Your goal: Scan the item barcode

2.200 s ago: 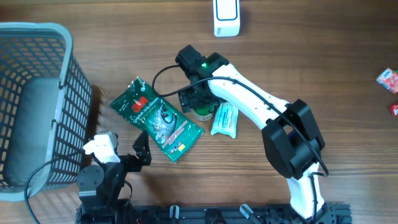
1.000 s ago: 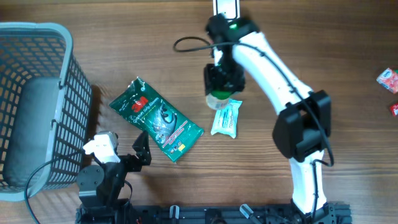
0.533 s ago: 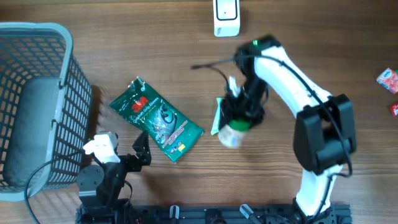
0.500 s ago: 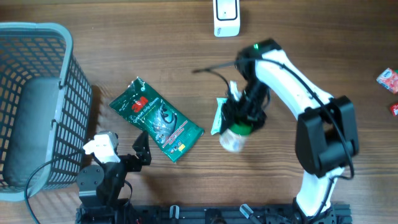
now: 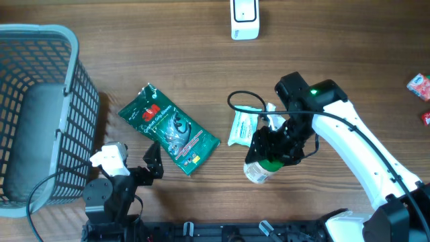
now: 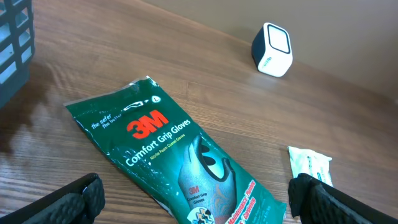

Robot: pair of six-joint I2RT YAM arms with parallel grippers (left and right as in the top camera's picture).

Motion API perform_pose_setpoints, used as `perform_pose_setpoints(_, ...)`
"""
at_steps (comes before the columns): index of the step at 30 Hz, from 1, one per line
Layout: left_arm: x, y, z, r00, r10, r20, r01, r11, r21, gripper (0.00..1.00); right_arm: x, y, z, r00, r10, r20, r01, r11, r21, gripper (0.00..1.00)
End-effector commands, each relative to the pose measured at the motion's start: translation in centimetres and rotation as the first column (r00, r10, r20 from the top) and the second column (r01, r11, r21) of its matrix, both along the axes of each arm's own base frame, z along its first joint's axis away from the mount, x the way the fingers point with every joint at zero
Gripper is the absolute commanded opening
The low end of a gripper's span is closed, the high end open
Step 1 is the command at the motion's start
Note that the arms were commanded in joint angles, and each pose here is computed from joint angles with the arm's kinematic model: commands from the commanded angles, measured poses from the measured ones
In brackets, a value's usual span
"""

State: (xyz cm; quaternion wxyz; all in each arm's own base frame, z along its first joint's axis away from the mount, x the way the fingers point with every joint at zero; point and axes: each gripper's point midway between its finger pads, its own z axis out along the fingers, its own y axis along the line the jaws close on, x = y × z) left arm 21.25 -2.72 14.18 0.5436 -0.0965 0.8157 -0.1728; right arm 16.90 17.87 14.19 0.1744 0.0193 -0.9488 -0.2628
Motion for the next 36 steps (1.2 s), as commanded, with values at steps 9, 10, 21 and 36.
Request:
perform_pose_setpoints(9, 0.0, 0.0, -0.2, 1.000, 0.004, -0.001, -0.004, 1.000, -0.005, 1.00, -0.1, 1.8, 1.0, 0.995, -0.082, -0.059, 0.087, 0.992, 0.089, 0.24)
perform_pose_setpoints(10, 0.0, 0.0, -0.2, 1.000, 0.004, -0.001, -0.004, 1.000, -0.006, 1.00, -0.1, 1.7, 0.8, 0.995, -0.082, -0.059, 0.087, 0.992, 0.089, 0.24)
perform_pose_setpoints(21, 0.0, 0.0, -0.2, 1.000, 0.004, -0.001, -0.004, 1.000, -0.005, 1.00, -0.7, 0.1, 3.6, 0.972, -0.159, 0.172, 0.141, 0.984, 0.111, 0.26)
perform_pose_setpoints(36, 0.0, 0.0, -0.2, 1.000, 0.004, -0.001, -0.004, 1.000, -0.005, 1.00, 19.9, -4.6, 5.5, 0.423, -0.276, 0.863, 0.510, 0.860, 0.025, 0.25)
